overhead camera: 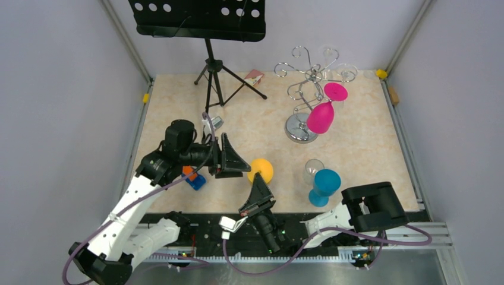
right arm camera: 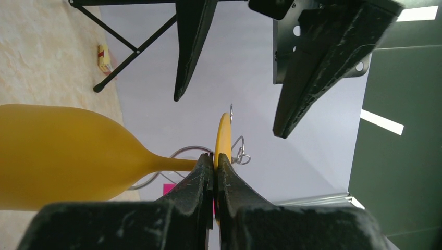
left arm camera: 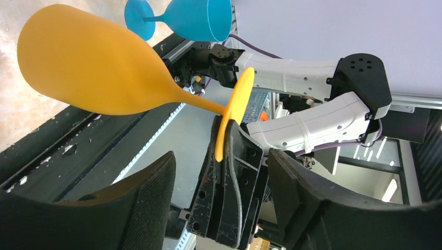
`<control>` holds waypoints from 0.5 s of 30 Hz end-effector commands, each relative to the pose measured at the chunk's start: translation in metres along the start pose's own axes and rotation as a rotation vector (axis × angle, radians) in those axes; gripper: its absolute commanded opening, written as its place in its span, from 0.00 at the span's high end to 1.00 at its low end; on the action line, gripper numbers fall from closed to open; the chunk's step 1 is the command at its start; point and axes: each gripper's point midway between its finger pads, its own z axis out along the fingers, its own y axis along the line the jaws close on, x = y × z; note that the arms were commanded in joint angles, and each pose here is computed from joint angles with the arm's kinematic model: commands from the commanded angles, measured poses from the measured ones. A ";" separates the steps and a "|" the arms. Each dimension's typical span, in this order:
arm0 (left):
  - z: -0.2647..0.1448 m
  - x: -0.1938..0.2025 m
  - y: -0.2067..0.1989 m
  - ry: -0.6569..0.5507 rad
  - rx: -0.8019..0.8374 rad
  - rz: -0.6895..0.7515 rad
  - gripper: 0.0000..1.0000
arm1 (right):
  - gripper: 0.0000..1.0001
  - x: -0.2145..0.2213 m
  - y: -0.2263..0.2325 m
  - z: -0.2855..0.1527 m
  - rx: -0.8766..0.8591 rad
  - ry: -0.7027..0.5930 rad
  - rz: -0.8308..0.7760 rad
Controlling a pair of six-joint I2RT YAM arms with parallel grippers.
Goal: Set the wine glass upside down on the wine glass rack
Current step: Turn the wine glass upside down at the wine rack.
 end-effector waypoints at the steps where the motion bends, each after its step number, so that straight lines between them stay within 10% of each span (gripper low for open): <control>1: 0.010 -0.011 -0.018 -0.005 0.124 0.000 0.33 | 1.00 0.009 -0.032 -0.002 0.086 0.017 0.247; 15: 0.037 -0.009 -0.027 0.079 0.151 -0.001 0.58 | 1.00 0.004 -0.033 0.001 0.087 0.022 0.282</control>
